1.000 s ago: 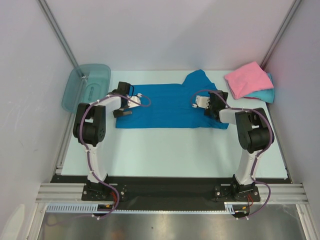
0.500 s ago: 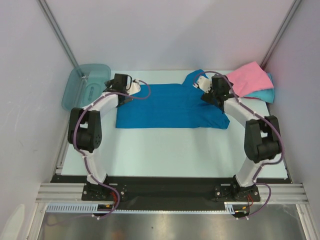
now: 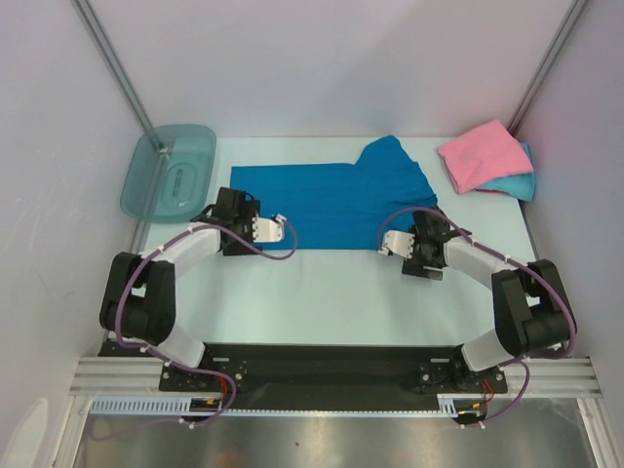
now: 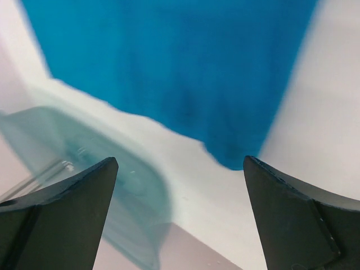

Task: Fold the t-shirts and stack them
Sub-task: Fold the tshirt

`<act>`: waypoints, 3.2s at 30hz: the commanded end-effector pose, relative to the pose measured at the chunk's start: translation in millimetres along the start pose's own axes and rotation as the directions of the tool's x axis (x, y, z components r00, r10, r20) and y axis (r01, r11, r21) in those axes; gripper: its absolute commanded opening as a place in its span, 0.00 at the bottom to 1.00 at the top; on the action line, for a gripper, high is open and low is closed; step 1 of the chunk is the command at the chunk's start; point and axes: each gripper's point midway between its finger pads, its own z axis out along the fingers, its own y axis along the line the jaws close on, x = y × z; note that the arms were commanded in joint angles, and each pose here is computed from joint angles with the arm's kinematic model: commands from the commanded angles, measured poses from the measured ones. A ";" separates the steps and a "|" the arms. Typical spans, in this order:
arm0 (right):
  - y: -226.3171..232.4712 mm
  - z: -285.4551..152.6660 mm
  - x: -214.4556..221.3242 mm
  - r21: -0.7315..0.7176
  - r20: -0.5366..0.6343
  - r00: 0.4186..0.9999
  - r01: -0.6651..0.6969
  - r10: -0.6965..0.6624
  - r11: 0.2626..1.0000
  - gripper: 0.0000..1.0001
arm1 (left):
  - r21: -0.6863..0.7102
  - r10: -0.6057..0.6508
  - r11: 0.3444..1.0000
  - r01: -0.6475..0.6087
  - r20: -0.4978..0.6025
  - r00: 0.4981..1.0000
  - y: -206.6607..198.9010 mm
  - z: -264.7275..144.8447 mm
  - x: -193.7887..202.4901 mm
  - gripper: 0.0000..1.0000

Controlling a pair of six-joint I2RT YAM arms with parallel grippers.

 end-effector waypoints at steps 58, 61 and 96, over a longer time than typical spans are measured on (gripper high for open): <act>-93.5 23.2 5.5 0.196 -0.016 1.000 0.003 0.000 0.981 0.79 | 0.159 0.024 0.987 -0.021 -0.018 1.000 -59.3 36.4 2.4 0.47; -94.9 23.8 4.3 0.199 -0.013 1.000 0.001 0.002 0.980 0.78 | 0.167 0.026 0.986 -0.023 -0.018 0.999 -59.4 36.2 2.5 0.15; -65.3 7.4 32.7 -0.003 -0.037 0.999 0.035 -0.035 0.999 0.15 | 0.322 0.100 0.942 -0.094 -0.001 0.995 -78.1 10.4 21.6 0.05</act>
